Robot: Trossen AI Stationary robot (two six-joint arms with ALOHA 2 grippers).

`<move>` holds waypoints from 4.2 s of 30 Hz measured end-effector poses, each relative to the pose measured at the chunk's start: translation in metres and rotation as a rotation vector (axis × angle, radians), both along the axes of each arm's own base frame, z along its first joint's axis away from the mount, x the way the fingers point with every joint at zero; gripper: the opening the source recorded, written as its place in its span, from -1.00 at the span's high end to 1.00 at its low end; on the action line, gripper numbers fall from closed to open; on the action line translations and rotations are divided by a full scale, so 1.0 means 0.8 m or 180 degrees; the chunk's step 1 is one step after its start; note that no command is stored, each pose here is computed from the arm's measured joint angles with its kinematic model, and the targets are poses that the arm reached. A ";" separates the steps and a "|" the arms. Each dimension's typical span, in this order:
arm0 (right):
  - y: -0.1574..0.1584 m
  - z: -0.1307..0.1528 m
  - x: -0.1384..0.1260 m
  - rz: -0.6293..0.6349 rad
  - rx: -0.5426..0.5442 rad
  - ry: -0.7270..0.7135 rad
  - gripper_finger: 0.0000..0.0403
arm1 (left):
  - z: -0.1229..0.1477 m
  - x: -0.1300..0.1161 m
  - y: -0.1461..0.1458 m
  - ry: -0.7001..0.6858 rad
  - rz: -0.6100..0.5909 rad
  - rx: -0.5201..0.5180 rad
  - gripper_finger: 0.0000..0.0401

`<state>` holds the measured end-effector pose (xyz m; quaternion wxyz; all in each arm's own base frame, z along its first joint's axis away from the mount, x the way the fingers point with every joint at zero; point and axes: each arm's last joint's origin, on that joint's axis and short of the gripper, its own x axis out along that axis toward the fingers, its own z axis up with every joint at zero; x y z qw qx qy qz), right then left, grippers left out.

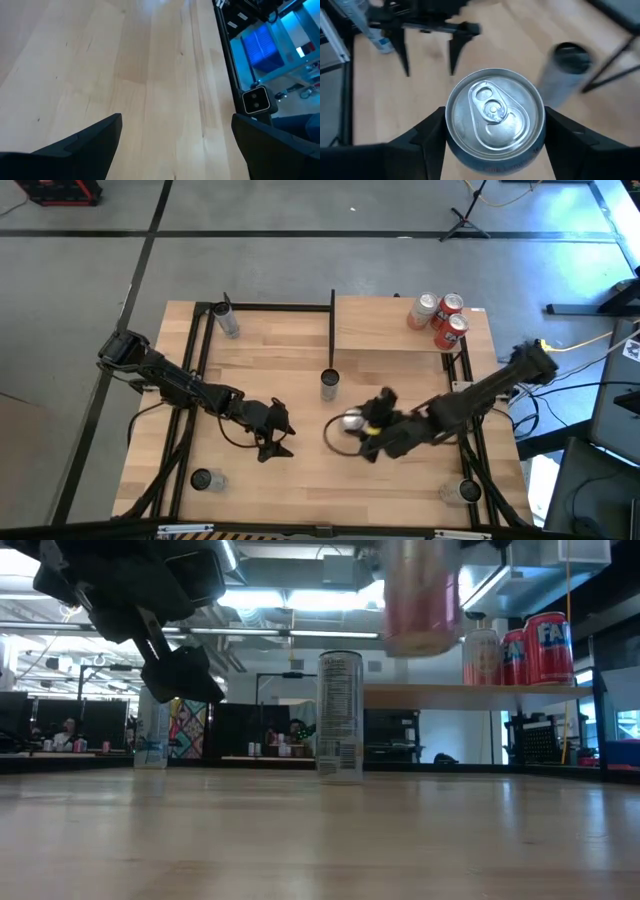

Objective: Place canned beverage on shelf
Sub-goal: Put the orange can on the shelf aligned with the other orange soda can

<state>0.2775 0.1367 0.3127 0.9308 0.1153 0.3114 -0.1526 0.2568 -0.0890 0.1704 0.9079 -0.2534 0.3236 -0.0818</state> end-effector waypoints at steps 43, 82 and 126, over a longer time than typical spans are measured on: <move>-0.096 -0.076 -0.106 0.0672 0.0223 -0.0014 -0.23 | 0.147 0.075 0.043 -0.0798 0.0608 -0.0037 -0.86; -0.076 -0.126 -0.065 0.1311 0.0097 0.0550 -0.74 | 0.146 0.075 0.043 -0.0726 0.0679 -0.0172 -0.86; -0.095 0.006 -0.070 0.1094 -0.0291 0.1026 -0.32 | 0.146 0.075 0.043 -0.0733 0.0678 -0.0150 -0.86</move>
